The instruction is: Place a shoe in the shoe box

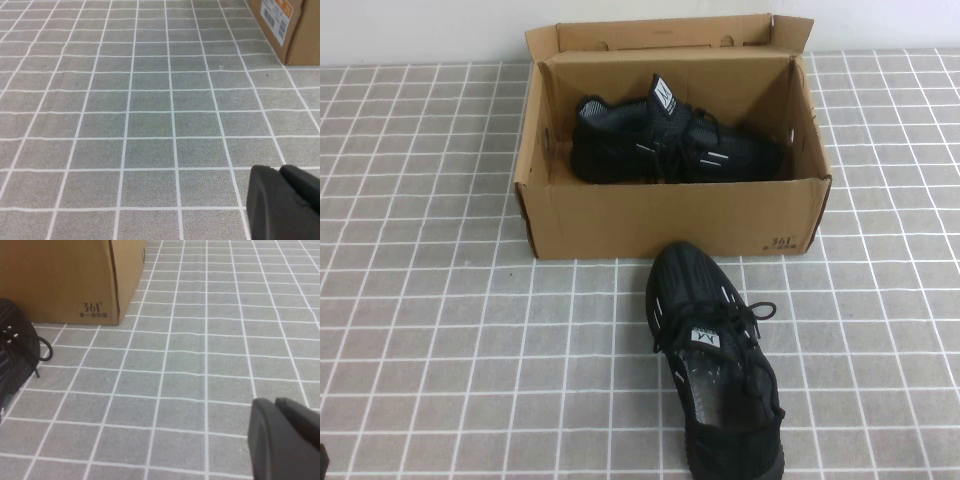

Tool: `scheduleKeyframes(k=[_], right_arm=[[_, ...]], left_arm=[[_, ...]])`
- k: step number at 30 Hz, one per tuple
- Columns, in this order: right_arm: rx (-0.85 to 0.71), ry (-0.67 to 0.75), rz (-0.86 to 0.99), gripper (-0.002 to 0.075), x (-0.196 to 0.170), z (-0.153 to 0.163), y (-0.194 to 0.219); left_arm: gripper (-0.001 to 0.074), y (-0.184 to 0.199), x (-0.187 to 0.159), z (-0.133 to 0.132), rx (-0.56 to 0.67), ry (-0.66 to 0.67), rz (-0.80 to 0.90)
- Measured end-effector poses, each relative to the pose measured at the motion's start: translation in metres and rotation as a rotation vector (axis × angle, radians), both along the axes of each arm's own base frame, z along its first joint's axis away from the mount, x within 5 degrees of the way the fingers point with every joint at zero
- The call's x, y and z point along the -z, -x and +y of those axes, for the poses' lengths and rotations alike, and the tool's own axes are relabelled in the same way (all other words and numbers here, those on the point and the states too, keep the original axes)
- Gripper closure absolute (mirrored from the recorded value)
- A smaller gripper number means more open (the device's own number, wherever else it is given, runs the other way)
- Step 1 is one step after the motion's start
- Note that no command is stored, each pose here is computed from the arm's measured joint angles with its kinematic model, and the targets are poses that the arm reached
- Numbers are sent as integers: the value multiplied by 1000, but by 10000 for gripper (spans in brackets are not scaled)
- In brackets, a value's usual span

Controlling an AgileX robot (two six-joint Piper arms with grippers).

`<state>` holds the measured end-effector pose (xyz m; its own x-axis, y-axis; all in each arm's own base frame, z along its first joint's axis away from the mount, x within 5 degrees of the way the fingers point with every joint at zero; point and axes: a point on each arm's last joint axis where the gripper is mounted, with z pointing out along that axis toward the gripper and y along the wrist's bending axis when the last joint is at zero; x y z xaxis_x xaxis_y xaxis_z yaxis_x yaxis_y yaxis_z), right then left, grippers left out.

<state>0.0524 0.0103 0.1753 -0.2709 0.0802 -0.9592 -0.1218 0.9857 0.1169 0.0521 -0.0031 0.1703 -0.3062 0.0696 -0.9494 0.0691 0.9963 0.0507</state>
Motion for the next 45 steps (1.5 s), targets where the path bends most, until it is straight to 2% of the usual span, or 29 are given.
scheduleKeyframes(k=[29, 37, 45], right_arm=[[1, -16, -9, 742, -1, 0, 0], [0, -185, -34, 743, -6, 4, -1], [72, -631, -171, 742, -25, 1, -3]], left_arm=[[735, 0, 0, 0, 0, -2, 2], [735, 0, 0, 0, 0, -2, 2], [735, 0, 0, 0, 0, -2, 2]])
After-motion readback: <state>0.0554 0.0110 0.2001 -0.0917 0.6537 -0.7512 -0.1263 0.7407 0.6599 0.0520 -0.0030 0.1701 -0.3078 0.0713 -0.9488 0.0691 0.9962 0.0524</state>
